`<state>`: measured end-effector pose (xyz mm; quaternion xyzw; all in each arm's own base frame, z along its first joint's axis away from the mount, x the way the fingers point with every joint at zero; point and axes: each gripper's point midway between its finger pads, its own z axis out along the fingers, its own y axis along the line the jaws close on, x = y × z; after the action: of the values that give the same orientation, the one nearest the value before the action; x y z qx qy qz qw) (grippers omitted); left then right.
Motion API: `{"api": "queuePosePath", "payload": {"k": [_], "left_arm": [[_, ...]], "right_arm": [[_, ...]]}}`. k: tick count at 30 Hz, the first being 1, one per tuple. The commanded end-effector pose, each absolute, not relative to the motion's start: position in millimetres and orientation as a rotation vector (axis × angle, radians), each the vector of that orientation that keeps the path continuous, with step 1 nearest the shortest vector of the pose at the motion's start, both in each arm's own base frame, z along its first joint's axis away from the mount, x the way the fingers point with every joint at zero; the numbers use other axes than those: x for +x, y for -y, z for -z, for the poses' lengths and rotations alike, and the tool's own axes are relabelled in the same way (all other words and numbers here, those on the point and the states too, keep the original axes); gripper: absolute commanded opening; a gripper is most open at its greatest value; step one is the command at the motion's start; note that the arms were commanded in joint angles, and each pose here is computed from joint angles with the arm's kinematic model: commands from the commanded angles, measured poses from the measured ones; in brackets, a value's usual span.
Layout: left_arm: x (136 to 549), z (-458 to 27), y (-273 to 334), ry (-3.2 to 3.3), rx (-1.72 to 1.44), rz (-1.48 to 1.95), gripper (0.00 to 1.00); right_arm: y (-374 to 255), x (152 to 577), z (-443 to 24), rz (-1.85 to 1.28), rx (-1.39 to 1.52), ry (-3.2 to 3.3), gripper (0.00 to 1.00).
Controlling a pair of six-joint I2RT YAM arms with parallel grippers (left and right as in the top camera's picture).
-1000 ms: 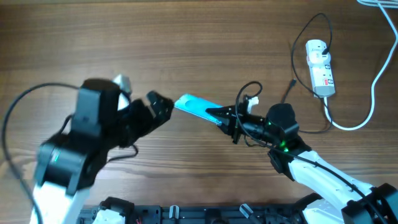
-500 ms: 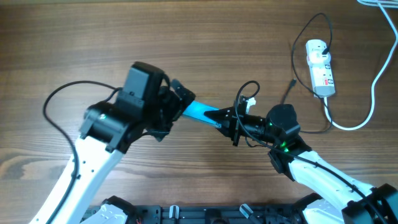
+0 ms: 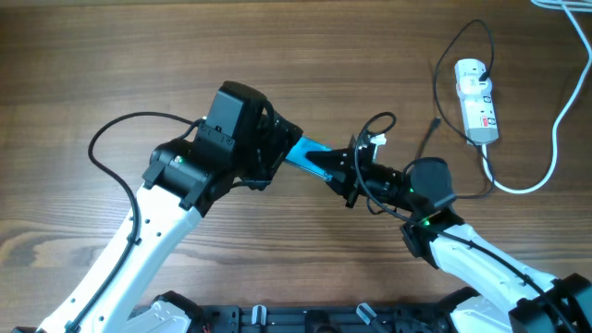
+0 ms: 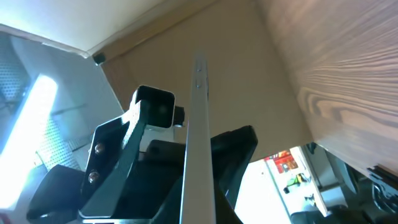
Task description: Plug charger to phone and switch on socket
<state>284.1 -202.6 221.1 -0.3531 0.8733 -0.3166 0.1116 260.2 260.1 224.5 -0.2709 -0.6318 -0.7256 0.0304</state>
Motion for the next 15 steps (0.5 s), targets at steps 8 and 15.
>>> {"api": "queuePosePath", "payload": {"k": [8,15], "left_arm": [[299.8,-207.5,211.8,-2.545,-1.031,0.867,0.43],[307.5,-214.8,216.7,-2.507,-1.01,0.914,0.41]], "right_arm": [[-260.4,259.7,-246.5,2.325,-0.765,1.926,0.04],[-261.2,261.0,-233.2,2.251,-0.826,1.941,0.04]]}}
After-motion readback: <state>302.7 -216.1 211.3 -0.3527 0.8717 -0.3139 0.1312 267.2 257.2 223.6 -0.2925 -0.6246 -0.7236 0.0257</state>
